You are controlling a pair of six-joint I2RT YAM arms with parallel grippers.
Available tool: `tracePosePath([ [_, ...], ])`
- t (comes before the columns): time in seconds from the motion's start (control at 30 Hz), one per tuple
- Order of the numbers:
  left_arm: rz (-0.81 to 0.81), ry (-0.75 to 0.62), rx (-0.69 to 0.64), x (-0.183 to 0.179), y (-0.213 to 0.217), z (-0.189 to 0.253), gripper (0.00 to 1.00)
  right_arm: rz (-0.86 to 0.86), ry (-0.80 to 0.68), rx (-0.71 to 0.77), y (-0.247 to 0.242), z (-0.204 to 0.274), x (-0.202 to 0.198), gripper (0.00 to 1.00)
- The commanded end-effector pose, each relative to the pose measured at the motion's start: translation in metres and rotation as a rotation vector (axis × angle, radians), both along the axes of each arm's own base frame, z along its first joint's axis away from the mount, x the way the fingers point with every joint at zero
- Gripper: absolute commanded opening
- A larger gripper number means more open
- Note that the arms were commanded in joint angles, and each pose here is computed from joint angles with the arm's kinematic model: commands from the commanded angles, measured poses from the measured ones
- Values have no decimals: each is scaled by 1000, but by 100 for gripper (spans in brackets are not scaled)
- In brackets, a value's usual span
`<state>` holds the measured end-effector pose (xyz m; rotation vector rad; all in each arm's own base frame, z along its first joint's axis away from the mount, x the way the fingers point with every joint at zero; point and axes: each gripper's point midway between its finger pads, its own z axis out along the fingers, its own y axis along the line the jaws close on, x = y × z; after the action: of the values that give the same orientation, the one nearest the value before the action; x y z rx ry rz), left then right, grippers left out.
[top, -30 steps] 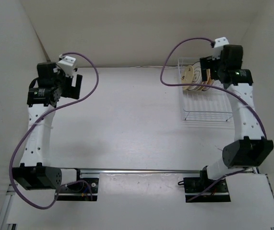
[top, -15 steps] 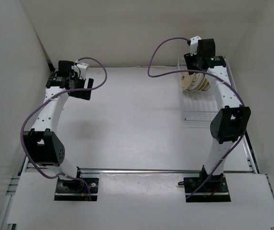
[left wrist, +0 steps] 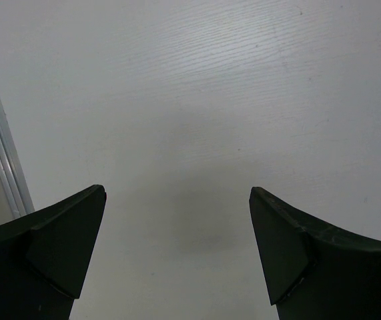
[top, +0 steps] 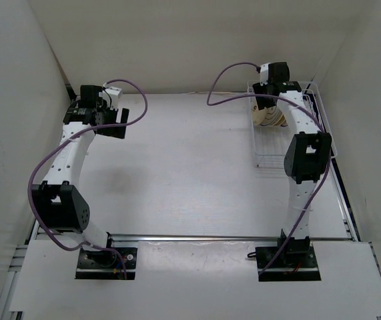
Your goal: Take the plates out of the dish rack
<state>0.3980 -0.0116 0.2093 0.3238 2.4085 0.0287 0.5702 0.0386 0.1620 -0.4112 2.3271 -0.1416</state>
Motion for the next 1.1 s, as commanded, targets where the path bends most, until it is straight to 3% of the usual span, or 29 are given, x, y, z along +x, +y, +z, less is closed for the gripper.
tracePosePath([
  [0.0, 24, -63, -1, -3, 3, 20, 100, -9, -110, 37, 0, 32, 20, 58],
  [0.23, 37, -53, 15, -5, 7, 16, 100, -19, -87, 34, -5, 14, 26, 58],
  [0.43, 37, -43, 15, -6, 7, 13, 100, -19, -65, 32, -5, -2, 31, 48],
  [0.63, 44, -44, 23, -6, 9, 13, 100, -19, -65, 32, -5, -5, 35, 48],
  [0.73, 44, -44, 23, -6, 9, 13, 100, -19, -55, 31, -5, -11, 35, 35],
  [0.87, 50, -44, 30, -6, 10, 13, 100, -24, -56, 14, -8, -11, 35, 2],
  [1.07, 43, -44, 36, -6, 11, 13, 100, -62, -110, -16, -17, 19, 32, 0],
])
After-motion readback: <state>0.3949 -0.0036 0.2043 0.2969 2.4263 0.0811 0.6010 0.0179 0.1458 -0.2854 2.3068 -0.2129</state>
